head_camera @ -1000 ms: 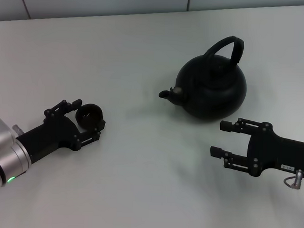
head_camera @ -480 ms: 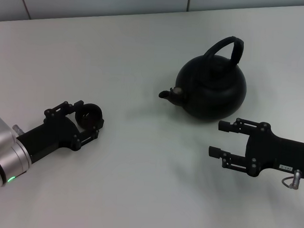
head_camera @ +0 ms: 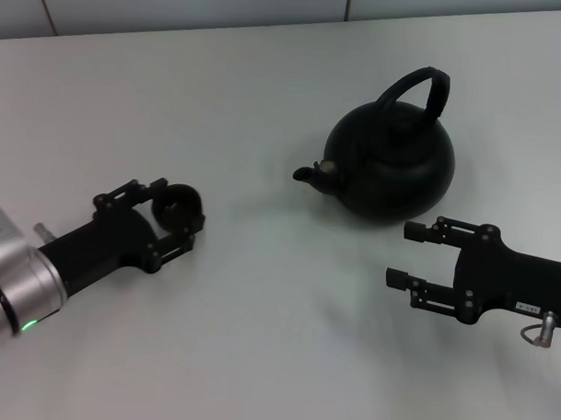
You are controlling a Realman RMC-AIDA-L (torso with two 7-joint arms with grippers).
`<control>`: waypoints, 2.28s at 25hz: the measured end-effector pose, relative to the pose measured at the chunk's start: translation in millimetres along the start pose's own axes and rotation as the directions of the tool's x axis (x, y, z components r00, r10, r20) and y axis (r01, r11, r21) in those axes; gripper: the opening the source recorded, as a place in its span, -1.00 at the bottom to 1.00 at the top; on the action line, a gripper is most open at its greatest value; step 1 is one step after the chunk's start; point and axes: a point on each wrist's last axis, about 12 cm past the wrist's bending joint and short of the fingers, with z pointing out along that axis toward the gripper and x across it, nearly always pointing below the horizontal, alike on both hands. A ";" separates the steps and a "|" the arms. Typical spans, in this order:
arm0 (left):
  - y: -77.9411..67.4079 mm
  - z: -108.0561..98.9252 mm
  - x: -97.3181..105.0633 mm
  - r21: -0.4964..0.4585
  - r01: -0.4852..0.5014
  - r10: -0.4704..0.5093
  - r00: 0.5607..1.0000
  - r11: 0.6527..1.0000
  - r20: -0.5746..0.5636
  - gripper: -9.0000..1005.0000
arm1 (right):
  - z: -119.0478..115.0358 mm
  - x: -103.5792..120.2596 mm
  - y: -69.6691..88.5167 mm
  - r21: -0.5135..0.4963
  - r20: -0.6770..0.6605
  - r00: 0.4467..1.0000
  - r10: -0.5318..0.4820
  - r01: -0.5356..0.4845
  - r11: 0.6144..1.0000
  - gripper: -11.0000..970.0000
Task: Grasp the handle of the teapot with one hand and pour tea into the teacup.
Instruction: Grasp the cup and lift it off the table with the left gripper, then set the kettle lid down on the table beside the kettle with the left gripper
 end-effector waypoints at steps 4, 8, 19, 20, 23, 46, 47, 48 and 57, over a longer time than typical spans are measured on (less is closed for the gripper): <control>-8.4 20.4 -11.9 0.060 -0.005 0.004 1.000 0.998 0.021 0.41 | -0.4 -1.1 -1.0 0.001 0.003 1.000 -0.003 0.003 1.000 0.38; -14.9 34.1 -19.2 0.096 -0.011 0.009 1.000 0.995 0.024 0.42 | 0.0 -1.9 -1.6 0.000 0.005 1.000 -0.004 0.004 1.000 0.39; -19.6 43.6 -20.4 0.101 -0.027 0.027 1.000 0.994 0.000 0.46 | 1.4 -2.9 -2.1 -0.003 0.009 1.000 -0.005 0.005 1.000 0.38; -19.6 43.6 -20.4 0.101 -0.027 0.027 1.000 0.994 0.000 0.47 | 1.4 -2.9 -2.1 -0.003 0.009 1.000 -0.005 0.005 1.000 0.38; -21.2 45.1 -17.0 0.085 -0.030 0.032 0.999 0.996 -0.025 0.48 | 1.9 -3.2 -2.2 -0.004 0.010 1.000 -0.005 0.005 1.000 0.39; -28.1 48.6 -12.3 0.051 -0.023 0.026 0.998 0.998 -0.049 0.56 | 1.0 -3.0 -2.5 -0.005 0.006 1.000 -0.007 0.007 1.000 0.38; -28.3 48.2 -12.1 0.051 -0.022 0.025 0.998 0.998 -0.049 0.56 | 0.8 -2.8 -2.3 -0.005 0.006 1.000 -0.006 0.006 1.000 0.38; -28.3 48.2 -12.1 0.051 -0.022 0.025 0.998 0.998 -0.049 0.57 | 0.7 -2.8 -2.2 -0.005 0.006 1.000 -0.006 0.006 1.000 0.38; -21.7 13.5 -12.4 0.030 -0.012 0.008 0.993 0.999 0.120 0.61 | 0.5 -2.4 -3.0 0.001 0.001 1.000 -0.006 0.006 1.000 0.39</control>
